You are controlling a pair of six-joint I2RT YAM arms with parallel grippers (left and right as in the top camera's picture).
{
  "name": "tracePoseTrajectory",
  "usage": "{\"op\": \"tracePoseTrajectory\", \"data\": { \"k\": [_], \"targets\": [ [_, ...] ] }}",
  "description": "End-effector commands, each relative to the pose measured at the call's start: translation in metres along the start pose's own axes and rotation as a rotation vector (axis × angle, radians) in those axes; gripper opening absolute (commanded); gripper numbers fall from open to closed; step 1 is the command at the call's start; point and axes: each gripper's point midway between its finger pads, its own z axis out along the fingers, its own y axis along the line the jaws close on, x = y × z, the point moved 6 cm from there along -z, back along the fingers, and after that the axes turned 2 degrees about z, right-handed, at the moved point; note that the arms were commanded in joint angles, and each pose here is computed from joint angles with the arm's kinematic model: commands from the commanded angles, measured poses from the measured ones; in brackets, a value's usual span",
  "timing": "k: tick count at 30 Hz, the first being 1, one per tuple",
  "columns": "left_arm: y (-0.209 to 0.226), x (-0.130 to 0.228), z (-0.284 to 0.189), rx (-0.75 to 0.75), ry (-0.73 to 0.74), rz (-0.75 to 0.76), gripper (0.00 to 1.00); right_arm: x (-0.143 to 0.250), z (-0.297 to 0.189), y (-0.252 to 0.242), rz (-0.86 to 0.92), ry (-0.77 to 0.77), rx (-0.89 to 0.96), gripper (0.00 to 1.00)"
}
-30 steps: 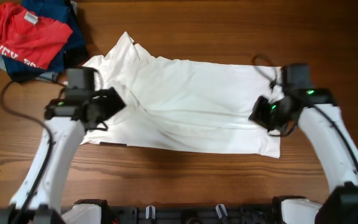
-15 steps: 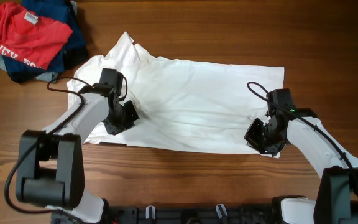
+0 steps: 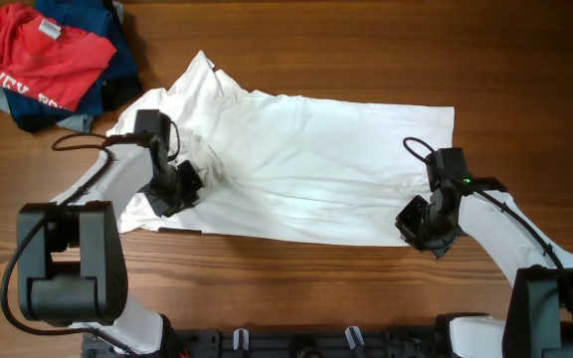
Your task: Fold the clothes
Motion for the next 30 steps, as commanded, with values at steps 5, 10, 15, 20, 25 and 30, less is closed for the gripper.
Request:
{"op": "tracePoseTrajectory", "data": {
  "k": [5, 10, 15, 20, 25, 30],
  "targets": [
    [0.051, -0.011, 0.008, -0.143, 0.005, -0.119, 0.08, -0.015, 0.007, -0.027, 0.111, -0.017, 0.043, 0.12],
    [0.066, -0.006, 0.010, -0.153, 0.034, -0.176, 0.09, -0.022, 0.005, -0.035, 0.169, -0.019, 0.035, 0.11],
    [0.089, 0.011, 0.006, -0.192, 0.135, -0.307, 0.04, -0.028, 0.003, -0.038, 0.183, -0.002, -0.009, 0.11],
    [0.101, 0.020, 0.001, -0.207, 0.192, -0.359, 0.04, -0.035, 0.001, -0.047, 0.233, 0.003, -0.032, 0.11],
    [0.106, 0.022, -0.001, -0.210, 0.213, -0.372, 0.04, -0.045, -0.001, -0.059, 0.263, -0.011, -0.047, 0.09],
    [0.106, 0.032, -0.001, -0.206, 0.254, -0.380, 0.04, -0.058, -0.008, -0.068, 0.302, -0.040, -0.061, 0.07]
  ]
}}
